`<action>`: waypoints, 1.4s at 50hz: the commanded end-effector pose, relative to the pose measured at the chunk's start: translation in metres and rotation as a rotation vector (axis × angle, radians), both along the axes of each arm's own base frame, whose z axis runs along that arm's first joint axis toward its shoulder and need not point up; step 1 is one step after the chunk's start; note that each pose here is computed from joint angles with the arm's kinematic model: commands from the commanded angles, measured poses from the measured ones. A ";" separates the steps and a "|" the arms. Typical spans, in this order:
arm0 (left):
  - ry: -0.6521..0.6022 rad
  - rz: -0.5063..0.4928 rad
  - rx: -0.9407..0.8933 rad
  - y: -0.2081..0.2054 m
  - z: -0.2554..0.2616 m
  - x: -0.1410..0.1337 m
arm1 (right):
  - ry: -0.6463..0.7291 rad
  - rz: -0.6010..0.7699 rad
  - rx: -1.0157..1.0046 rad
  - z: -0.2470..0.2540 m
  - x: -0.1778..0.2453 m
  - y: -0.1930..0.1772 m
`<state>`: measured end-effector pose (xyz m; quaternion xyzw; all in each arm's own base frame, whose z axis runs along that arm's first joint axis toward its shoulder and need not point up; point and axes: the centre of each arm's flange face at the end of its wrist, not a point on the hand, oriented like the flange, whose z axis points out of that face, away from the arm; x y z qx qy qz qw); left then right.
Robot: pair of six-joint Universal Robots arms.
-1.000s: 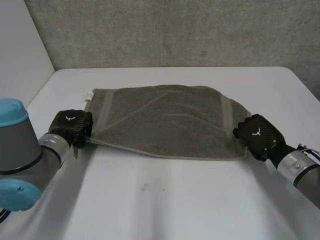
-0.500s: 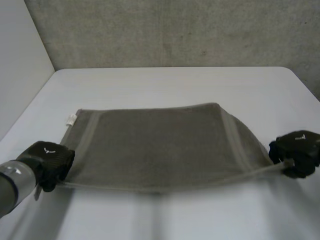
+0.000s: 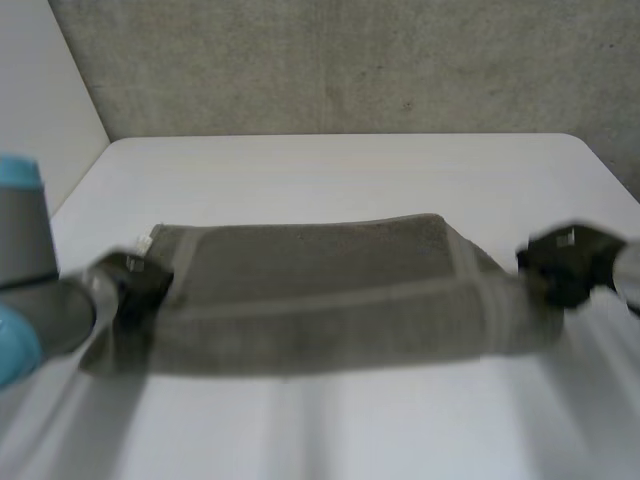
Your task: Fold the towel.
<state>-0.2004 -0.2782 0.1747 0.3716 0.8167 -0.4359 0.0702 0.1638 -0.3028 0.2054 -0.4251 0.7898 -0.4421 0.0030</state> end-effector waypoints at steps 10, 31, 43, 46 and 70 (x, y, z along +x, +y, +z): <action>0.579 -0.049 -1.136 -0.125 0.263 -0.061 | -0.486 -0.124 -1.163 0.207 0.040 -0.093; 0.694 0.066 -0.729 -0.115 0.130 -0.042 | -0.531 0.043 -0.785 0.080 0.056 -0.089; 0.419 0.110 -0.356 -0.058 -0.026 -0.015 | -0.377 0.233 -0.407 -0.020 0.063 -0.037; 0.331 0.086 -0.312 -0.041 -0.039 -0.010 | -0.325 0.227 -0.378 -0.020 0.055 -0.028; -0.017 -0.031 0.034 0.083 0.033 0.030 | 0.105 0.169 0.126 0.023 -0.003 0.064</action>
